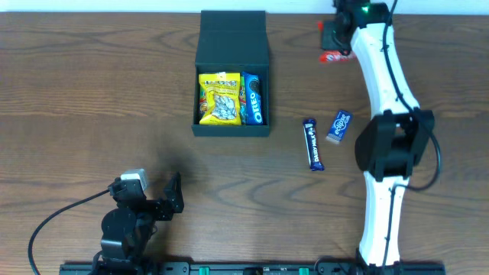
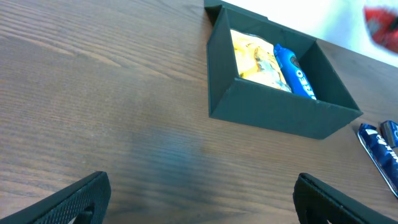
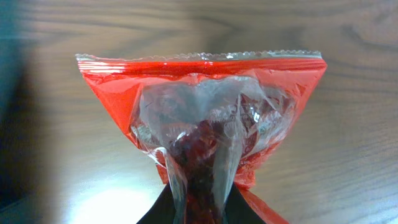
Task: Pack container
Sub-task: 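Place the red Hacks bag into the box over the yellow bag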
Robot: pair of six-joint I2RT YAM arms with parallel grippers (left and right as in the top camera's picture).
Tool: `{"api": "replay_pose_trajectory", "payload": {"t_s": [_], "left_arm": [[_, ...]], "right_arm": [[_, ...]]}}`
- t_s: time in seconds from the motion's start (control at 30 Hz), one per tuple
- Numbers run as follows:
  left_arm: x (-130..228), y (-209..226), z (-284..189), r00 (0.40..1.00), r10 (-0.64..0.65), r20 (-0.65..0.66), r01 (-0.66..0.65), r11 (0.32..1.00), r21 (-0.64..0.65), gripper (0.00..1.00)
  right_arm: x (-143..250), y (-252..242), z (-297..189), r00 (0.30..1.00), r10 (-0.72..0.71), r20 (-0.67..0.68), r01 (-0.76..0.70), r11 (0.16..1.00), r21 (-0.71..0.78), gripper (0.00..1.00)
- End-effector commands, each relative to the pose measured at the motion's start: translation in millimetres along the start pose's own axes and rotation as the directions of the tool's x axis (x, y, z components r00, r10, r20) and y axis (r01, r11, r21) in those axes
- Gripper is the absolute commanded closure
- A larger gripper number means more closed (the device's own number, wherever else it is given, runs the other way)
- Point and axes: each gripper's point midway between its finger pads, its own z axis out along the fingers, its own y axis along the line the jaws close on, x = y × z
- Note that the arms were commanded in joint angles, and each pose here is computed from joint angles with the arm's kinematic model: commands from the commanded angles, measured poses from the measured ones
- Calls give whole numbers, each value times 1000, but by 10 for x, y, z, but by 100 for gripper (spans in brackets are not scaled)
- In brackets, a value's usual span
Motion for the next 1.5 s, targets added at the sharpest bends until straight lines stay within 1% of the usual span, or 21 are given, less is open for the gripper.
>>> {"api": "replay_pose_trajectory", "payload": {"t_s": [0.0, 0.1, 0.17, 0.3, 0.47, 0.67, 0.73, 0.97, 1.0, 1.03, 1.07, 1.1, 1.2, 1.23, 1.4, 1.47], "left_arm": [[57, 30, 27, 1000, -2, -10, 2, 1000, -7, 5], [57, 30, 27, 1000, -2, -10, 2, 1000, -7, 5], [57, 30, 27, 1000, -2, -10, 2, 1000, -7, 5], [57, 30, 27, 1000, -2, -10, 2, 1000, -7, 5], [58, 30, 27, 1000, -2, -10, 2, 1000, -7, 5], [57, 30, 27, 1000, -2, -10, 2, 1000, -7, 5], [58, 30, 27, 1000, -2, -10, 2, 1000, -7, 5], [57, 30, 27, 1000, -2, -10, 2, 1000, -7, 5], [57, 30, 27, 1000, -2, -10, 2, 1000, -7, 5], [57, 30, 27, 1000, -2, -10, 2, 1000, -7, 5], [57, 30, 27, 1000, -2, -10, 2, 1000, -7, 5], [57, 30, 27, 1000, -2, -10, 2, 1000, -7, 5], [57, 30, 27, 1000, -2, -10, 2, 1000, -7, 5], [57, 30, 27, 1000, -2, -10, 2, 1000, -7, 5], [57, 30, 27, 1000, -2, -10, 2, 1000, -7, 5], [57, 30, 27, 1000, -2, -10, 2, 1000, -7, 5]], "right_arm": [[95, 609, -439, 1000, 22, -8, -23, 991, -136, 91], [470, 1115, -560, 992, 19, -125, -45, 977, -209, 92], [697, 1375, -614, 983, 18, -185, -59, 974, -217, 95], [1018, 1819, -669, 970, 9, -243, -65, 972, -224, 95], [1276, 2267, -653, 962, 28, -271, -95, 967, -236, 99], [1351, 2650, -650, 970, 35, -239, -104, 953, -283, 99], [1393, 2708, -605, 969, 50, -241, -117, 955, -273, 99], [1701, 2813, -75, 959, 37, -281, -96, 976, -198, 98], [1741, 2821, -1, 957, 35, -288, -93, 977, -191, 92], [1768, 2824, 47, 956, 33, -293, -91, 978, -187, 83], [1799, 2828, 83, 953, 31, -302, -91, 978, -185, 72], [1804, 2831, 83, 951, 31, -307, -92, 978, -189, 58], [1708, 2802, 23, 956, 44, -291, -105, 975, -198, 36], [1637, 2778, -37, 958, 53, -280, -114, 972, -205, 32], [1184, 2610, -490, 977, 84, -196, -137, 952, -273, 2], [1002, 2529, -701, 985, 87, -150, -129, 944, -303, 1]]}}
